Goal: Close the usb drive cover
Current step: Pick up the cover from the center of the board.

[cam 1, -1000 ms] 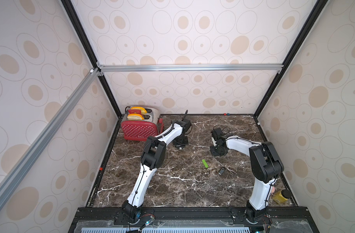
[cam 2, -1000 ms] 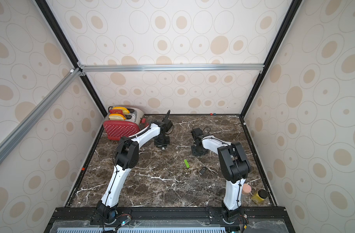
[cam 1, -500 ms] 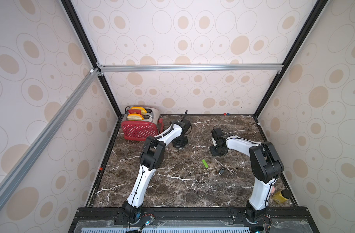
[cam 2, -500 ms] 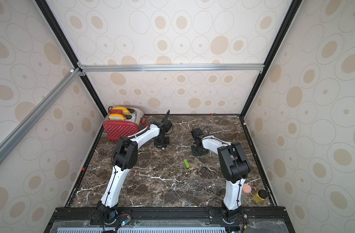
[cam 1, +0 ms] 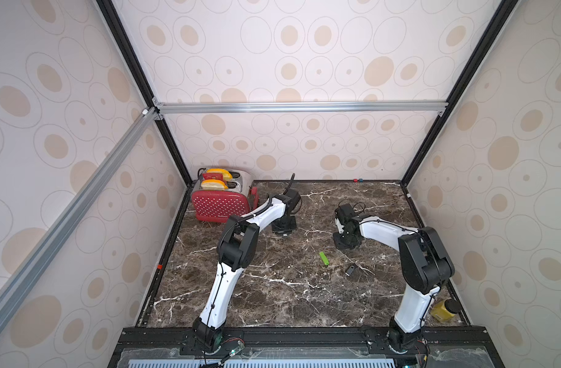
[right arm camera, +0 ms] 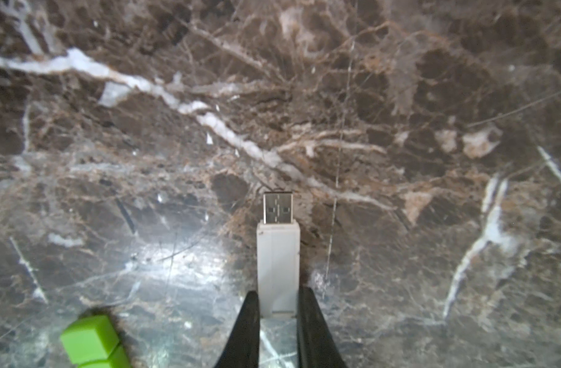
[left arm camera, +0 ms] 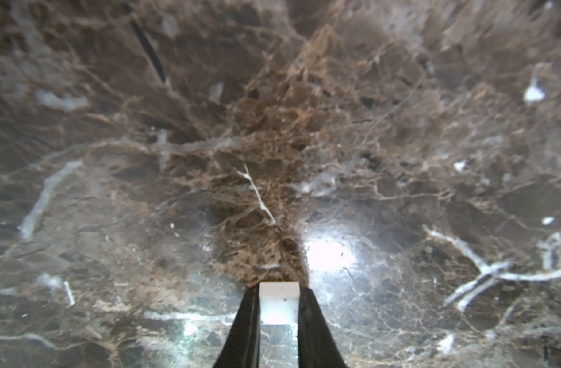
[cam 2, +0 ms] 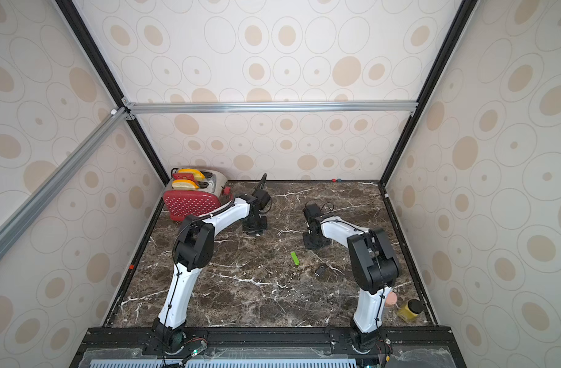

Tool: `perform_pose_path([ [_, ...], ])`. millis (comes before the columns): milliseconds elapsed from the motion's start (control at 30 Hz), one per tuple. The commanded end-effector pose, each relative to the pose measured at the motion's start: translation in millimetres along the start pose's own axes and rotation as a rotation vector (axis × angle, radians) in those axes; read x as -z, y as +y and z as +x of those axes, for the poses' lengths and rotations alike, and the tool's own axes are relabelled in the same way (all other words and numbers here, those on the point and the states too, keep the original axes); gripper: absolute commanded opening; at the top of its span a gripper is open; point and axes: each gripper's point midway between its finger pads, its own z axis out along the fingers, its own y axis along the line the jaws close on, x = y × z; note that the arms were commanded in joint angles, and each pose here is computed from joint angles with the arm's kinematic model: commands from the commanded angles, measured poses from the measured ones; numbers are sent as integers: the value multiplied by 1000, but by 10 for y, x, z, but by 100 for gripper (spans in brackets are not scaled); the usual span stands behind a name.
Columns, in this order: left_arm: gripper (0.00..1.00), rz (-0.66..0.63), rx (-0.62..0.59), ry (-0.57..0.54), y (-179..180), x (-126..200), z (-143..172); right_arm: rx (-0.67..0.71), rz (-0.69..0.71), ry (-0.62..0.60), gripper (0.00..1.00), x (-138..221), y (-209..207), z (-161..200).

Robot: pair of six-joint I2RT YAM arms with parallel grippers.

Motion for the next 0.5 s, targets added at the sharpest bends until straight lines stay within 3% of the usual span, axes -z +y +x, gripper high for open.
perform_pose_path([
  [0,0,76,21,-67,-105,249,-135,-6,-29,-42,0,236,42,-11],
  [467,0,274,47,-210,-331,949,-281,2,-376,-228,0,977,521,-64],
])
